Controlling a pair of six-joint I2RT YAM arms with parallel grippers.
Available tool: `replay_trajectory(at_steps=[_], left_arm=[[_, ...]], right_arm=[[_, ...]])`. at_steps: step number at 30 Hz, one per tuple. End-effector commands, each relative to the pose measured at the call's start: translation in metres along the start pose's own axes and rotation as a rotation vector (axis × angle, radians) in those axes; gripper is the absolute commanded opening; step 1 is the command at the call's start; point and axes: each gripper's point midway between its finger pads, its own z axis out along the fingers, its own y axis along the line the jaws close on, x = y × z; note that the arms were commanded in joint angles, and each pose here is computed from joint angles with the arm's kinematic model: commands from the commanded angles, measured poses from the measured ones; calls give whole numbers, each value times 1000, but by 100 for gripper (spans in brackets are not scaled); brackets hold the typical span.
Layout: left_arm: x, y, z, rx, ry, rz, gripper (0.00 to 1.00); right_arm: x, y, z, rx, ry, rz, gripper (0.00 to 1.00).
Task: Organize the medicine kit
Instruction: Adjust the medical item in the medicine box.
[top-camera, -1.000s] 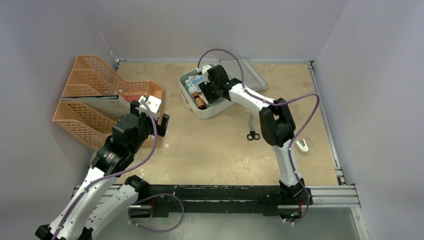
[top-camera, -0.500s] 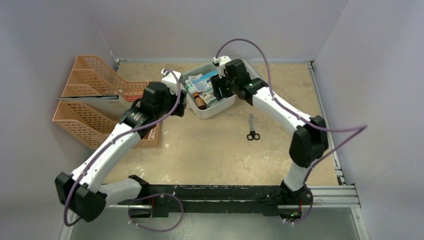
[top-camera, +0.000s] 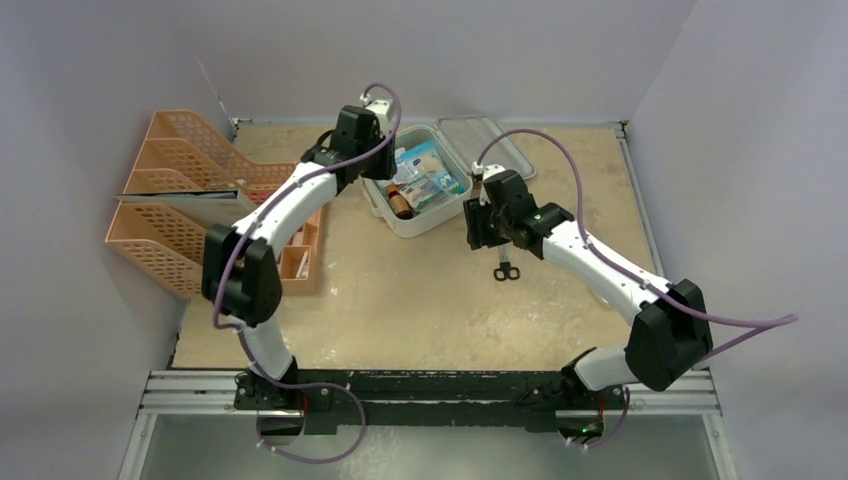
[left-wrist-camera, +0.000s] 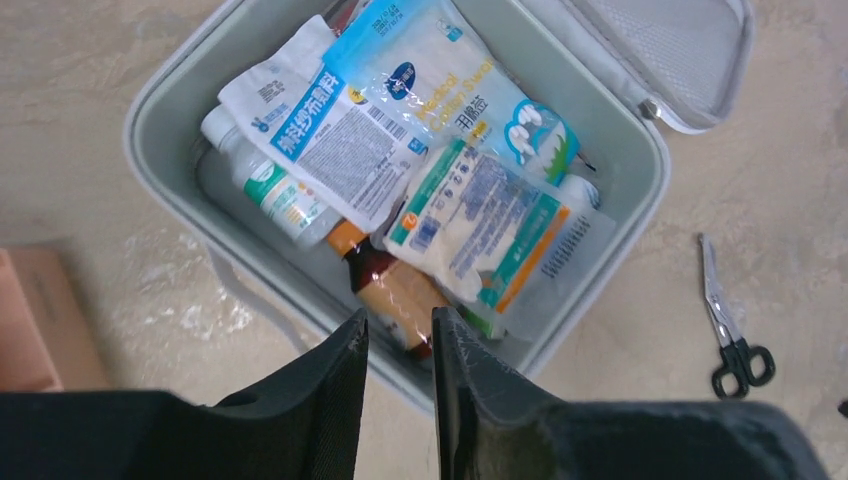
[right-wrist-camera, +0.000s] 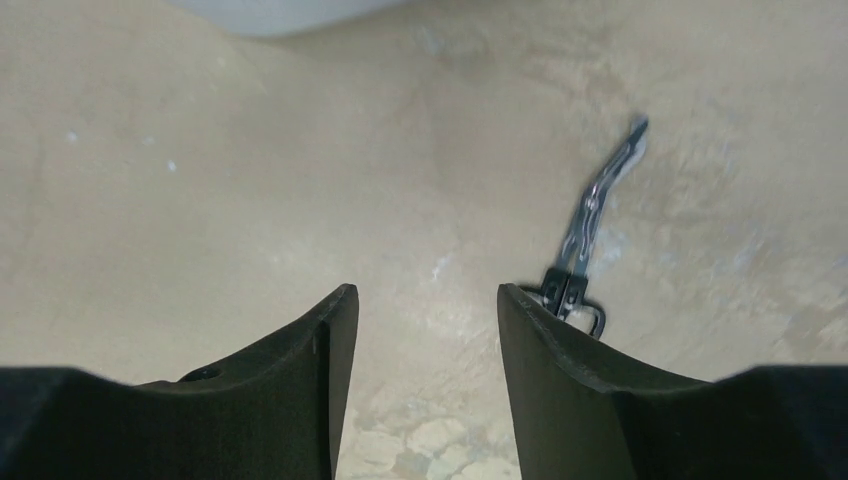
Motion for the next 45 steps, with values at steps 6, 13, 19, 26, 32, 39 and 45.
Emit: replay_trajectory(at_steps=[6, 13, 19, 26, 32, 39, 45], left_arm=[[-22, 4, 59, 50, -28, -31, 15], [-12, 21, 94, 39, -24, -21, 10], [-3, 23, 114, 61, -16, -15, 7], [22, 37, 131, 28, 41, -2, 5], [23, 36, 134, 41, 41, -1, 5], [-6, 21, 116, 93, 2, -17, 12], [-52, -2, 65, 161, -84, -14, 30]], right_arm=[[48, -27, 6, 123, 99, 97, 48], [60, -28, 5, 108, 110, 126, 48], [71, -27, 4, 98, 136, 156, 48], [75, -35, 0, 121, 136, 179, 48], [78, -36, -1, 126, 132, 199, 46], [83, -45, -2, 164, 141, 206, 43], [91, -50, 7, 188, 159, 214, 37]])
